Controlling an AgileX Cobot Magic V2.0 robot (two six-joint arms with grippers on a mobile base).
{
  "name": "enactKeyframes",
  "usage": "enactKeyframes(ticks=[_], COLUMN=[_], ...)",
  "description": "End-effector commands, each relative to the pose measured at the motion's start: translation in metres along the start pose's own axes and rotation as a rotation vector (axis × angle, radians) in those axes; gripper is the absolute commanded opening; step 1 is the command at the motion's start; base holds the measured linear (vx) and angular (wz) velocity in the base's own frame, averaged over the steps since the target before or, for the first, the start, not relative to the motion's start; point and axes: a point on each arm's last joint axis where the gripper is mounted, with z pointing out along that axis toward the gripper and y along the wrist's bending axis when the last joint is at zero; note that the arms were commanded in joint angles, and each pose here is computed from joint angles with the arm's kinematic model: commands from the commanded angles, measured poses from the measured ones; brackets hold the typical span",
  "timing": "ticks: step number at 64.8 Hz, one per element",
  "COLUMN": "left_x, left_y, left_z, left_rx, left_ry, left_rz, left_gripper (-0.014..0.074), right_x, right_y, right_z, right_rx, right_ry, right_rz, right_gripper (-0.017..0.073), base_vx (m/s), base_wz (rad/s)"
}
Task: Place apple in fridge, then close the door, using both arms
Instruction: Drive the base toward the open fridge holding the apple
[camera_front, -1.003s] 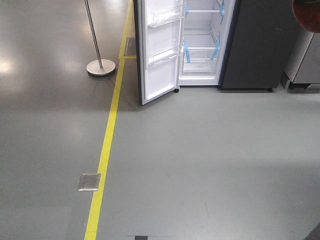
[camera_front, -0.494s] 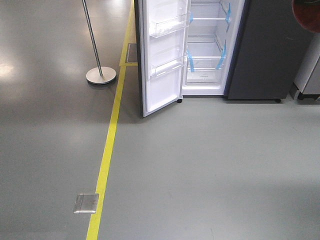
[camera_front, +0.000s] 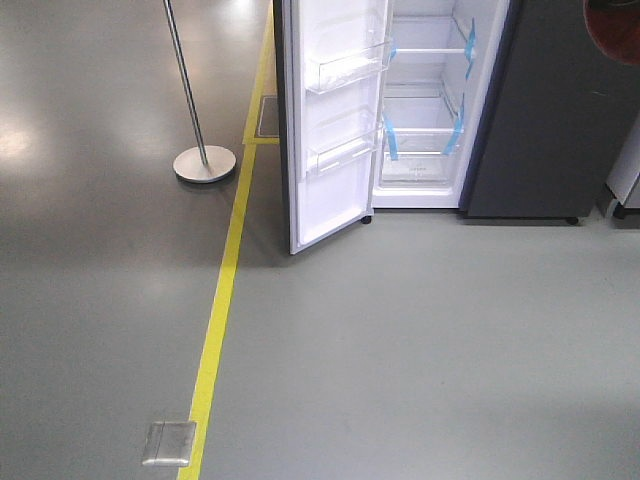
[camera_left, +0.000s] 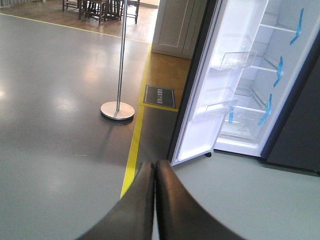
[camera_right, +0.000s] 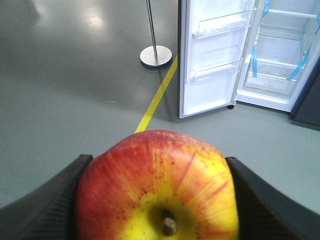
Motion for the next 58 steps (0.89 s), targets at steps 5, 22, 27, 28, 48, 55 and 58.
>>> enactKeyframes(ticks=[5,22,27,28,48,55,58], left_x=[-0.0123,-0.0123,-0.0123,-0.0123,-0.0123,-0.0123,-0.0123], left_y=[-0.0036,-0.0036,-0.0036,-0.0036,-0.0036,-0.0036,-0.0036], left_z=[-0.0031,-0.0031,-0.0031,-0.0031,-0.0031,-0.0031,-0.0031], left_rx=[0.030,0.030,0.030,0.030,0.030,0.030,0.030], left_ry=[-0.101,-0.101,-0.101,-0.101,-0.101,-0.101,-0.101], left_rz=[-0.009,-0.009,-0.009,-0.009,-0.009,-0.009,-0.009], left_gripper=[-0.0006,-0.0006,-0.0006,-0.0006,-0.0006,-0.0006,-0.0006], right_x=[-0.0124,-0.0124,-0.0124,-0.0124,-0.0124,-0.0124,-0.0124], right_y=[0.0039,0.0039,0.0039,0.0039,0.0039,0.0039,0.0039], right_z=[-0.0147,-0.0147,-0.0147,-0.0147,-0.0147,-0.0147,-0.0147], right_rx=[0.007,0.007,0.007,0.007,0.007,0.007,0.007], right_ry=[-0.120,-0.120,-0.120,-0.120,-0.120,-0.120,-0.120], right_rz=[-0.013,-0.013,-0.013,-0.013,-0.013,-0.013,-0.013], right_gripper=[0.0101,0.0101,0.0101,0.0101,0.0101,0.0101,0.0101], base_vx=[0.20,0.19,0.19,0.19,0.18,0.18,0.18], base_wz=[-0.01,-0.03,-0.04,-0.04,-0.03,-0.01,0.00])
